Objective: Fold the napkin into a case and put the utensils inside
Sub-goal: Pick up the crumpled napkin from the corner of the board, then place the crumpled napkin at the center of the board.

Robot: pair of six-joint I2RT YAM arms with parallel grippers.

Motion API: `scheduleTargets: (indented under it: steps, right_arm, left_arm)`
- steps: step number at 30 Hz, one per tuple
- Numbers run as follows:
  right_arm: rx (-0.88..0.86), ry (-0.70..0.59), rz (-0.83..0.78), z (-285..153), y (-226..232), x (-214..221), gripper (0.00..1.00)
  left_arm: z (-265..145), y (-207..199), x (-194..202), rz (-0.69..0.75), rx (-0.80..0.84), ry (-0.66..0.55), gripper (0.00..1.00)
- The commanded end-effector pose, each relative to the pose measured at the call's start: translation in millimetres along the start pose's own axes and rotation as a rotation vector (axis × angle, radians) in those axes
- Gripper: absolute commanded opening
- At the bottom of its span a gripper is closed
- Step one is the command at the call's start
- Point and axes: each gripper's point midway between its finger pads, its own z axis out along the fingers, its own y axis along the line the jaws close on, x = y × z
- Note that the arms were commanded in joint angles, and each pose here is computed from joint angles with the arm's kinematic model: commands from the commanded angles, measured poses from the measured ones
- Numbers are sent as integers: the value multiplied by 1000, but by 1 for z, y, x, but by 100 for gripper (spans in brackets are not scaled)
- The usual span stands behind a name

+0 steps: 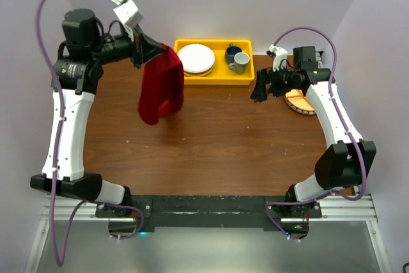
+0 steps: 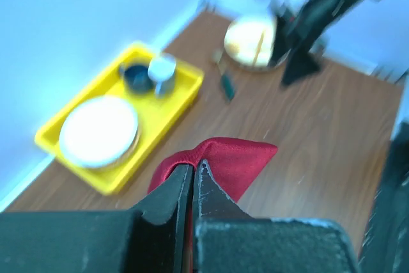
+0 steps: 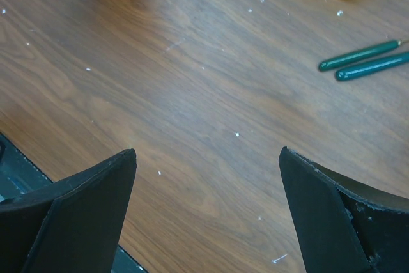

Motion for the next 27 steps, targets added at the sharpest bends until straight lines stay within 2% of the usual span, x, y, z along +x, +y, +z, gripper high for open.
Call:
scheduleTargets:
  steps: [1, 3, 6, 9, 10, 12, 13, 14, 15, 16, 17, 19, 20, 21, 22, 23, 25, 26, 27]
  right_arm:
    - [-61, -78, -57, -14, 19, -25, 98]
    - [-66, -74, -55, -13, 19, -24, 98]
    - [-66, -66, -53, -12, 18, -21, 98]
    - [-65, -51, -64, -13, 18, -17, 98]
    - [-61, -45, -71, -13, 17, -15, 98]
    - [-55, -26, -94, -13, 16, -9, 98]
    - [-54, -15, -102, -13, 16, -6, 98]
    - [-58, 3, -124, -12, 16, 1, 98]
    - [-64, 19, -140, -10, 19, 5, 98]
    - [-62, 34, -161, -8, 22, 10, 98]
    - [-46, 76, -190, -5, 19, 23, 98]
    - [-54, 119, -247, 0, 30, 36, 98]
    - [-55, 159, -266, 4, 30, 51, 98]
    - [-71, 178, -289, 7, 36, 59, 98]
    - [-82, 214, -291, 11, 38, 73, 98]
    - [-98, 240, -310, 12, 41, 82, 98]
    - [-134, 299, -328, 17, 51, 103, 95]
    - [-140, 310, -341, 20, 53, 108, 94]
    - [-136, 323, -365, 24, 57, 113, 90]
  left_arm:
    - [-24, -42, -100, -99, 113, -286, 0]
    - [-29, -45, -121, -130, 118, -353, 0]
    - [-22, -26, -113, -228, 58, -346, 0]
    - [-17, 19, -64, -358, -64, -287, 0]
    - [-20, 54, -19, -455, -148, -241, 0]
    - [-31, 86, 24, -523, -243, -203, 0]
    - [-41, 113, 63, -588, -350, -156, 3]
    - [-40, 125, 107, -608, -394, -45, 22]
    - [-42, 130, 137, -617, -419, 43, 47]
    - [-52, 142, 167, -619, -495, 133, 55]
    - [-61, 143, 205, -635, -503, 259, 62]
    - [-94, 151, 239, -705, -543, 254, 70]
    - [-108, 157, 233, -596, -563, 225, 73]
    - [-115, 156, 236, -546, -568, 229, 79]
    - [-117, 151, 240, -492, -544, 252, 79]
    - [-117, 135, 242, -371, -461, 303, 79]
    - [-103, 103, 246, -255, -308, 358, 77]
    - [-102, 82, 254, -166, -227, 415, 76]
    - [-97, 63, 272, -141, -158, 465, 73]
